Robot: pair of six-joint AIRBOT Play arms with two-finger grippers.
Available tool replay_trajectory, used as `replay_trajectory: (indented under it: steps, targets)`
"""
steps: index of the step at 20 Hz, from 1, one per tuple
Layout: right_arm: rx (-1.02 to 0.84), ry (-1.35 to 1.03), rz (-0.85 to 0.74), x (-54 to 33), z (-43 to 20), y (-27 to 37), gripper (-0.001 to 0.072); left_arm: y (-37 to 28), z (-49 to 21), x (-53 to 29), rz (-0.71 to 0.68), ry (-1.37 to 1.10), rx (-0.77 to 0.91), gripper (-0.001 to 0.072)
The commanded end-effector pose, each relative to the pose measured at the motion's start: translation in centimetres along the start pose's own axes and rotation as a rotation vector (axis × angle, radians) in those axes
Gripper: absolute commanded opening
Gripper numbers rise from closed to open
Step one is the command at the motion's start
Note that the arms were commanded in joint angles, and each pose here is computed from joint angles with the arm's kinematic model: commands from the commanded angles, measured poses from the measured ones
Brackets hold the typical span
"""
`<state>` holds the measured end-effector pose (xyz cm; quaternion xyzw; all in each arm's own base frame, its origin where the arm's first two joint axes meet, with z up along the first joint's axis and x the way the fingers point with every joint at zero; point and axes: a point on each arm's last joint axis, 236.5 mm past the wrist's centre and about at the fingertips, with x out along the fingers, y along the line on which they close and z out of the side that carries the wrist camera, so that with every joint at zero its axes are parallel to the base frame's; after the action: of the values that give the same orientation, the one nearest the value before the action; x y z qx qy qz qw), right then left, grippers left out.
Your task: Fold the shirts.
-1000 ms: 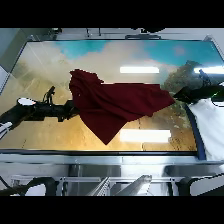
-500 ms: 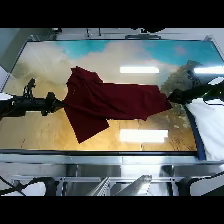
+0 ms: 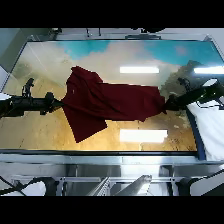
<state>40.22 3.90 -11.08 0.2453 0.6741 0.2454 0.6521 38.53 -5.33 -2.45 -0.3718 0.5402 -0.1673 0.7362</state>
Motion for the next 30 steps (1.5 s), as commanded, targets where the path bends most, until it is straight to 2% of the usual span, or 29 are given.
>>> replay_trajectory:
  steps: [1, 2, 3, 6, 10, 12, 15, 18, 19, 20, 22, 25, 27, 30]
  targets:
    - [-0.015, 0.041, 0.028, 0.0, -0.9, 0.7, 0.0122, -0.3, -0.1, 0.0, -0.012, 0.004, -0.001, 0.0029]
    - [-0.012, 0.034, 0.037, 0.0, -0.8, 0.9, 0.0042, -0.4, -0.2, -0.1, -0.015, 0.009, -0.001, 0.0029]
    - [-0.008, 0.018, 0.059, 0.0, -0.4, 1.4, 0.0021, -0.4, -0.3, -0.1, -0.016, 0.012, -0.001, 0.0029]
    - [-0.011, -0.066, 0.189, -0.7, 1.5, 4.8, 0.002, -1.4, 0.1, -0.1, -0.058, -0.001, -0.007, 0.0029]
    - [-0.104, -0.215, 0.239, -6.0, 3.0, 10.5, 0.0019, -9.3, 1.1, -3.4, -0.286, 0.025, 0.121, 0.0028]
    - [-0.214, -0.324, 0.225, -10.6, 2.5, 14.9, 0.0019, -16.0, 0.8, -7.5, -0.484, 0.044, 0.271, 0.0028]
    - [-0.412, -0.6, 0.3, -20.9, -0.3, 24.9, 0.0018, -28.3, -1.7, -19.1, -0.926, -0.03, 0.508, 0.0028]
    - [-0.622, -1.068, 0.432, -35.0, -7.4, 35.8, 0.0019, -36.4, -5.6, -35.2, -1.363, -0.279, 0.757, 0.0028]
    - [-0.667, -1.223, 0.409, -38.7, -10.3, 37.9, 0.0019, -37.6, -7.8, -40.7, -1.482, -0.395, 0.86, 0.0028]
    - [-0.694, -1.352, 0.351, -41.2, -12.7, 39.1, 0.0019, -38.1, -10.0, -44.5, -1.541, -0.49, 0.958, 0.0028]
    - [-0.728, -1.574, 0.204, -44.7, -16.7, 40.8, 0.0019, -38.8, -13.9, -49.1, -1.532, -0.629, 1.115, 0.0028]
    - [-0.753, -1.758, 0.058, -46.7, -20.2, 42.5, 0.0019, -39.5, -15.8, -50.4, -1.309, -0.818, 1.228, 0.0028]
    - [-0.752, -1.802, 0.031, -47.2, -20.8, 42.8, 0.0019, -38.9, -15.1, -50.7, -1.231, -0.889, 1.221, 0.0028]
    - [-0.694, -1.751, 0.077, -47.3, -19.0, 41.1, 0.0019, -36.9, -9.1, -47.8, -1.079, -0.864, 1.079, 0.0028]
